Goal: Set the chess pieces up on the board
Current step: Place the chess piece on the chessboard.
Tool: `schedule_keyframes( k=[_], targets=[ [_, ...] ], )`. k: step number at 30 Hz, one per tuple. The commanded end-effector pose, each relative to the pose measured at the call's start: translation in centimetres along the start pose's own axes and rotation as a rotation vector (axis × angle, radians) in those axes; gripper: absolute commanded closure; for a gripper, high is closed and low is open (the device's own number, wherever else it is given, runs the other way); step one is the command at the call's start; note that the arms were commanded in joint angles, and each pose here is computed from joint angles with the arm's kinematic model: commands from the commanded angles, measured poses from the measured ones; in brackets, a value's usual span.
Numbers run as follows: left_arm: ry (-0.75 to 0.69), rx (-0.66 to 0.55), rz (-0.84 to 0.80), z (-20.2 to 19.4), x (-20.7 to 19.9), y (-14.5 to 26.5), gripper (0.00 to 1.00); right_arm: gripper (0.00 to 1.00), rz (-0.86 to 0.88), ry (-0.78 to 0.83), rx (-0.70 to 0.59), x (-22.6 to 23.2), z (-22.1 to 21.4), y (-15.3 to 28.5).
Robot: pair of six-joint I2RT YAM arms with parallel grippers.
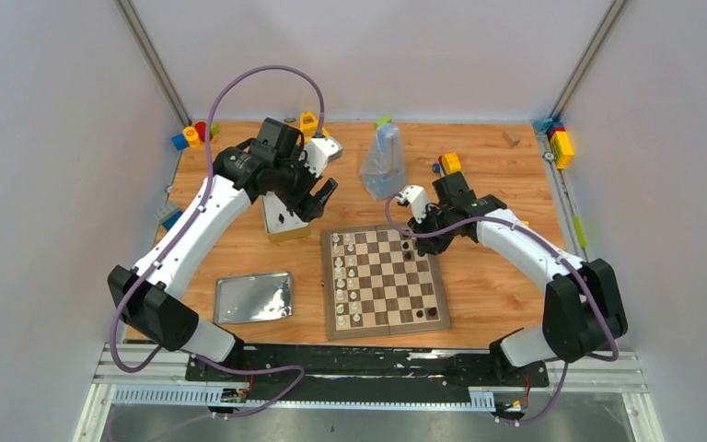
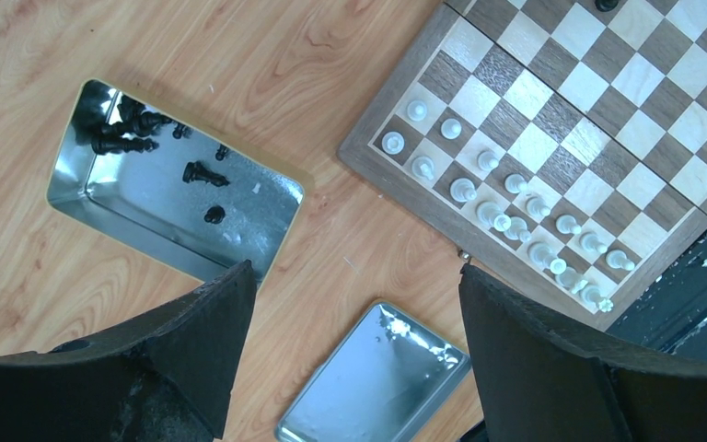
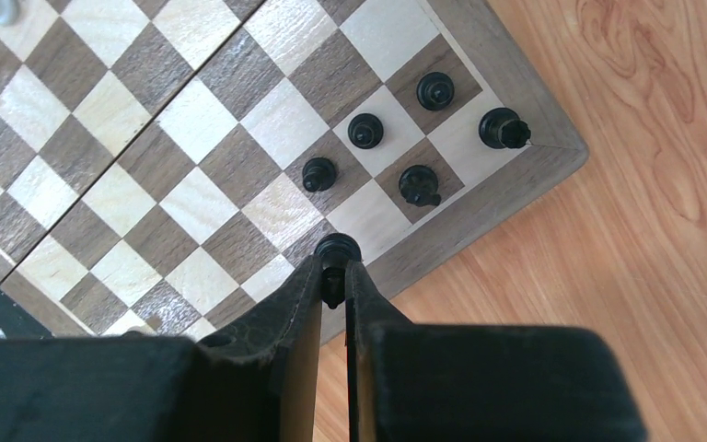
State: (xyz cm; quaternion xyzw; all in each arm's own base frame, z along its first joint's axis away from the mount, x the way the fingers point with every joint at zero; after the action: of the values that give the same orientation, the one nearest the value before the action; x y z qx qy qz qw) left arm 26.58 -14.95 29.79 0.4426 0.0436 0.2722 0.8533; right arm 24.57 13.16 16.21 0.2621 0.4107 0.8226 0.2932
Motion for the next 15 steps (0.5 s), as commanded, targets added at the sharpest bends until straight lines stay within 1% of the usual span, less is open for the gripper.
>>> schedule_keyframes(
  k=[1, 15],
  targets=[
    [-0.020, -0.070, 0.036, 0.6, 0.1, 1.4, 0.10, 0.97, -0.037, -0.031, -0.011, -1.0, 0.3, -1.4],
    [-0.024, -0.068, 0.036, 0.5, 0.1, 1.4, 0.09, 0.97, -0.056, -0.047, 0.028, -1.8, 0.3, -2.7]
  ],
)
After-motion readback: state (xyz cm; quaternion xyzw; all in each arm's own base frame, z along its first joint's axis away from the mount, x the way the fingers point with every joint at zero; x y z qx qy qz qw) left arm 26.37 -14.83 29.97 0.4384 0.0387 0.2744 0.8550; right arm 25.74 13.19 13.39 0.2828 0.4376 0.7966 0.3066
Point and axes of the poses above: each gripper's point midway between its finger pads, its own y axis back along the fingers, its own x axis along the line the jaws close on, z = x × y, the point moved 8 cm from there along y, back along the fingers, and after that the axes turned 13 degrees about -y, right-handed, at the moved point
